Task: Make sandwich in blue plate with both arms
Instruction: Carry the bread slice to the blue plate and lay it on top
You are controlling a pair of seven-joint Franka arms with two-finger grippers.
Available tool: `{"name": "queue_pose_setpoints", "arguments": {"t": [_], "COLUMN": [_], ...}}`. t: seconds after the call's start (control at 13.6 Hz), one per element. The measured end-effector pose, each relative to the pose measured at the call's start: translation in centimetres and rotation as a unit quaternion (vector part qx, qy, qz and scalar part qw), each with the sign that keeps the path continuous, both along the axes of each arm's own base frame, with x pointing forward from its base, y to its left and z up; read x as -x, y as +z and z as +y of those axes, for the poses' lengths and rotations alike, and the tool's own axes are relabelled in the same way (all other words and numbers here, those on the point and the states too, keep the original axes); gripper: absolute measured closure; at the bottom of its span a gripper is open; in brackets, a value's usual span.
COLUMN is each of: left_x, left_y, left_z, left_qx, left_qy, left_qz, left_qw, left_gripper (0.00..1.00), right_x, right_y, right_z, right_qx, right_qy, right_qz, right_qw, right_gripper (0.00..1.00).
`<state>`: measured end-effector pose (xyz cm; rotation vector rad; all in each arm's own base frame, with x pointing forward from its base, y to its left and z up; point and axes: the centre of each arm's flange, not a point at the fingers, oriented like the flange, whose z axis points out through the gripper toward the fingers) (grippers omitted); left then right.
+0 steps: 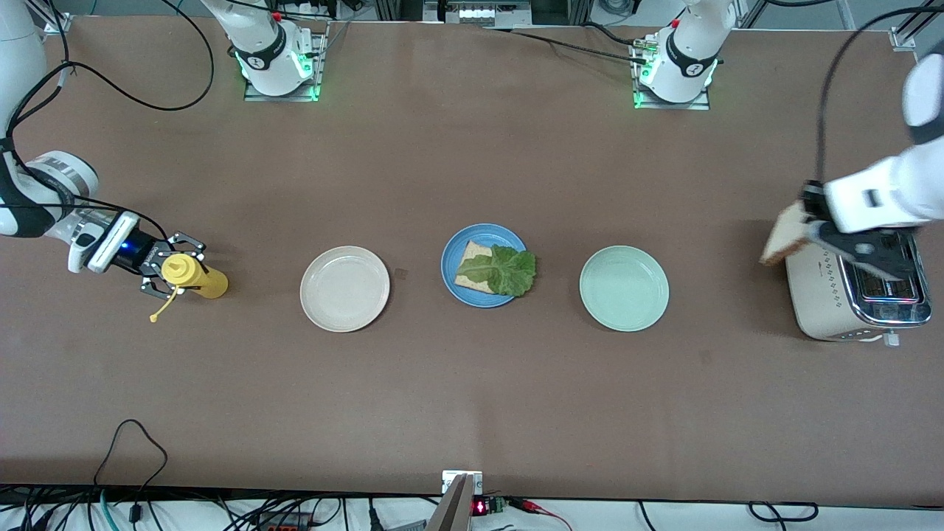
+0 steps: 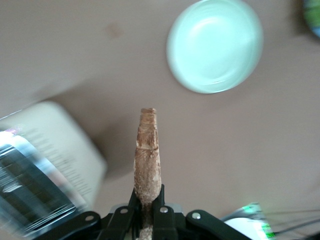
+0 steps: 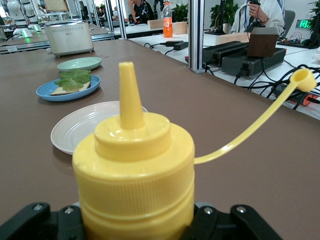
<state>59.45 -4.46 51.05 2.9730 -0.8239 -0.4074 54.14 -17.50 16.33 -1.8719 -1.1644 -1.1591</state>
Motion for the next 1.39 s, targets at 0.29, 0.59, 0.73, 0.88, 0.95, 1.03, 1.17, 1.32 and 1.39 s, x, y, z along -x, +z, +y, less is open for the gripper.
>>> {"name": "queue_pose_setpoints", "arguments": {"t": [0.29,0.59,0.73,0.88,0.95,1.03,1.17,1.32,1.39], "left_x": [0.6,-1.6,-2.0,-0.9,-0.2,0.4,1.0,1.4,1.4], "left_y": [-6.4,-12.1,-15.2,-18.4,-20.3,-22.5,-26.8,-29.3,-29.9], "left_z": [-13.3,-19.8,-22.6,-25.8,-26.8,-27.2,-26.9,-26.8,-26.6], "left_qx": [0.139,0.304,0.372,0.393,0.405,0.421,0.449,0.462,0.462], "left_qy": [0.014,0.101,0.169,0.193,0.194,0.192,0.197,0.194,0.196], "left_qz": [0.093,0.124,0.122,0.100,0.088,0.076,0.057,0.054,0.055], "left_qw": [0.986,0.939,0.904,0.894,0.889,0.883,0.870,0.864,0.863], "left_gripper": [0.91,0.91,0.91,0.91,0.91,0.91,0.91,0.91,0.91], "right_x": [0.3,0.2,-0.6,-1.9,-2.3,-2.6,-2.9,-4.1,-5.0], "right_y": [-0.2,1.0,3.9,8.0,10.6,13.7,19.7,23.9,25.3], "right_z": [-0.7,-3.0,-5.1,-6.6,-7.2,-7.3,-5.6,-1.2,1.5], "right_qx": [0.003,0.032,0.083,0.139,0.169,0.199,0.246,0.280,0.298], "right_qy": [-0.008,0.002,0.032,0.046,0.046,0.040,0.012,-0.031,-0.054], "right_qz": [0.002,0.009,0.047,0.078,0.093,0.110,0.158,0.218,0.248], "right_qw": [1.000,0.999,0.995,0.986,0.980,0.973,0.956,0.934,0.920], "right_gripper": [0.24,0.00,0.00,0.00,0.00,0.00,0.00,0.00,0.00]}}
